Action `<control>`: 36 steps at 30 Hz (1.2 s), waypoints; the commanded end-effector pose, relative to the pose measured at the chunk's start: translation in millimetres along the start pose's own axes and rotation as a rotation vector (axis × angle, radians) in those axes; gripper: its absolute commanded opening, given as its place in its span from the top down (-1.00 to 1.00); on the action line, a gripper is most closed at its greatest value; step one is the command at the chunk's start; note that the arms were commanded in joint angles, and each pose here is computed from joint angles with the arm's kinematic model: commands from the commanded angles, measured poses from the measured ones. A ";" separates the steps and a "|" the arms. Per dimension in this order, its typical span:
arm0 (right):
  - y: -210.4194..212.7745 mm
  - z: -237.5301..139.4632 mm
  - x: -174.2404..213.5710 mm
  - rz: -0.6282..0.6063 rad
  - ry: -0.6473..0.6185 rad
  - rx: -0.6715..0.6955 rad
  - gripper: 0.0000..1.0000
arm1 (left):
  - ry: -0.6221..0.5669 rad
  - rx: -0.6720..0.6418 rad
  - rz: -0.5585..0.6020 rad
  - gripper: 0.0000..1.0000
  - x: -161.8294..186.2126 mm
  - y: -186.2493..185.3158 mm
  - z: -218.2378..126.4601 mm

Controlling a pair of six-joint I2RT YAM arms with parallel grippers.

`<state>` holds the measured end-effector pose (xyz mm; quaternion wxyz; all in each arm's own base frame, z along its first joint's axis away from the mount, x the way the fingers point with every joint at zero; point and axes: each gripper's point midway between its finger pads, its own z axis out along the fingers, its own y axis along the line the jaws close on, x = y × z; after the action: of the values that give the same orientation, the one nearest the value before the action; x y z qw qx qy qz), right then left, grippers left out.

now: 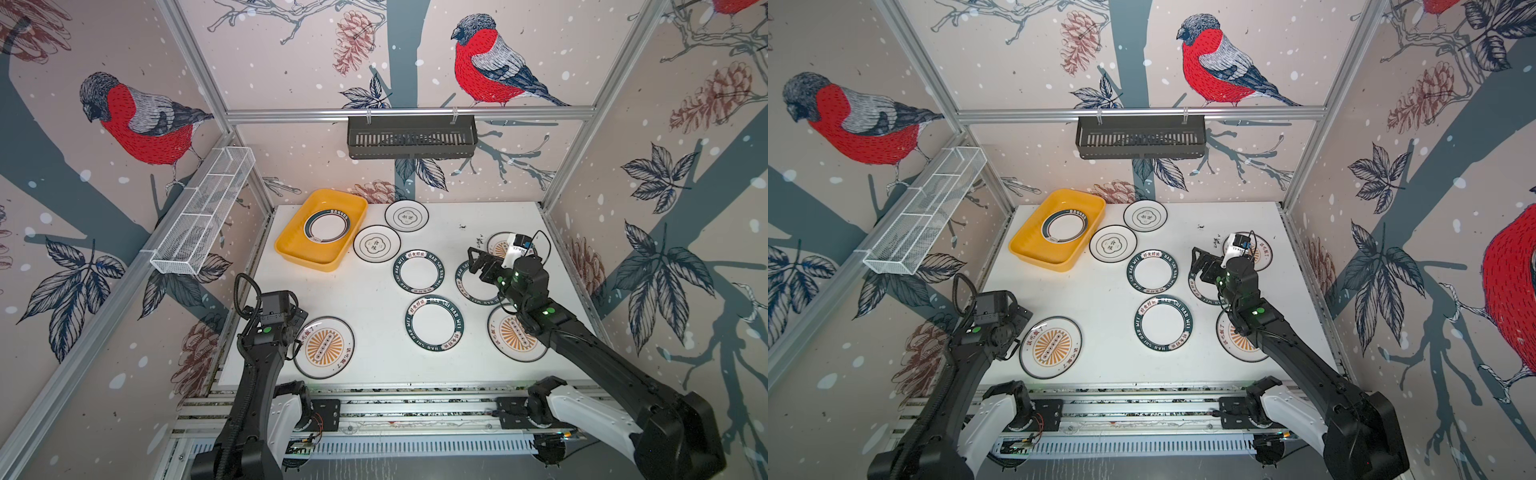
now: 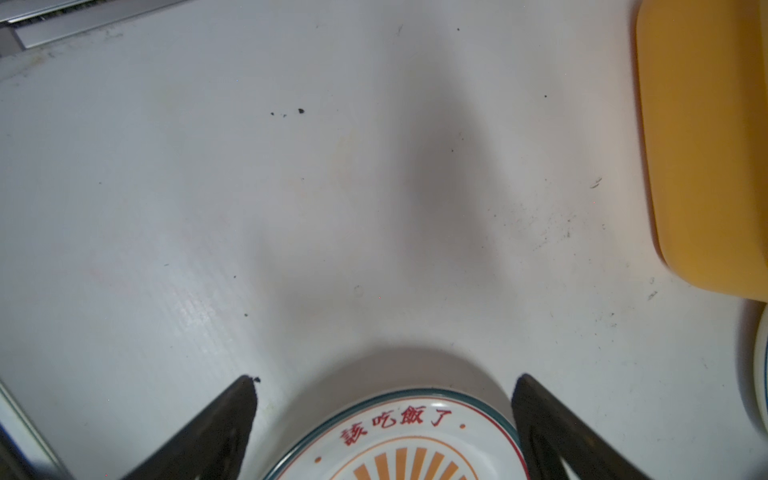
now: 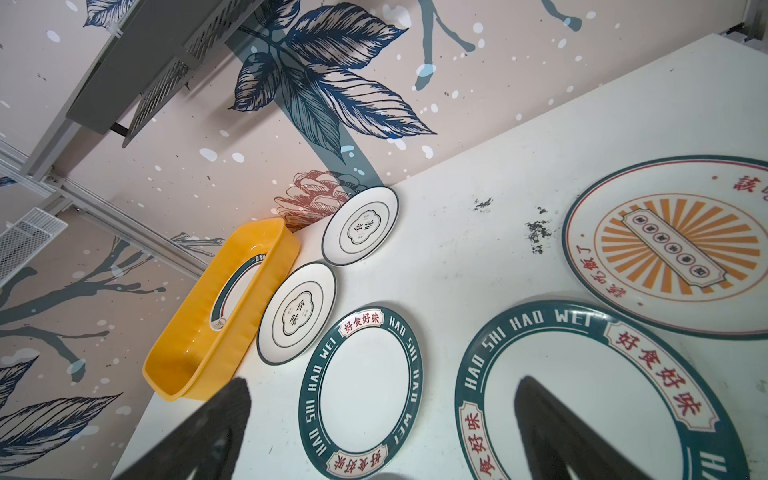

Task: Place the plates into the plastic bin on the countertop

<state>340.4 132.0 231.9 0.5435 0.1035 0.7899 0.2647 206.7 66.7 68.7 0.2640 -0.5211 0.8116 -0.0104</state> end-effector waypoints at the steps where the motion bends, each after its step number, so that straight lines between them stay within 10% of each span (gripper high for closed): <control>1: -9.6 2.1 -5.9 0.047 -0.011 0.044 -0.99 | 0.015 -0.080 -0.037 -0.93 5.6 17.1 3.0; 19: -44.8 23.9 -10.9 0.092 0.010 0.171 -0.99 | 0.325 -0.121 -0.211 -0.93 91.2 50.1 22.3; 36: -46.9 25.7 -5.6 0.108 0.019 0.162 -0.99 | 0.427 0.127 -0.296 -0.92 111.1 -4.7 8.6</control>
<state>371.0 95.6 197.8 0.5016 0.1873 0.8162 0.2170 201.4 -4.9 30.5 0.1970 -0.5754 0.7722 -0.1840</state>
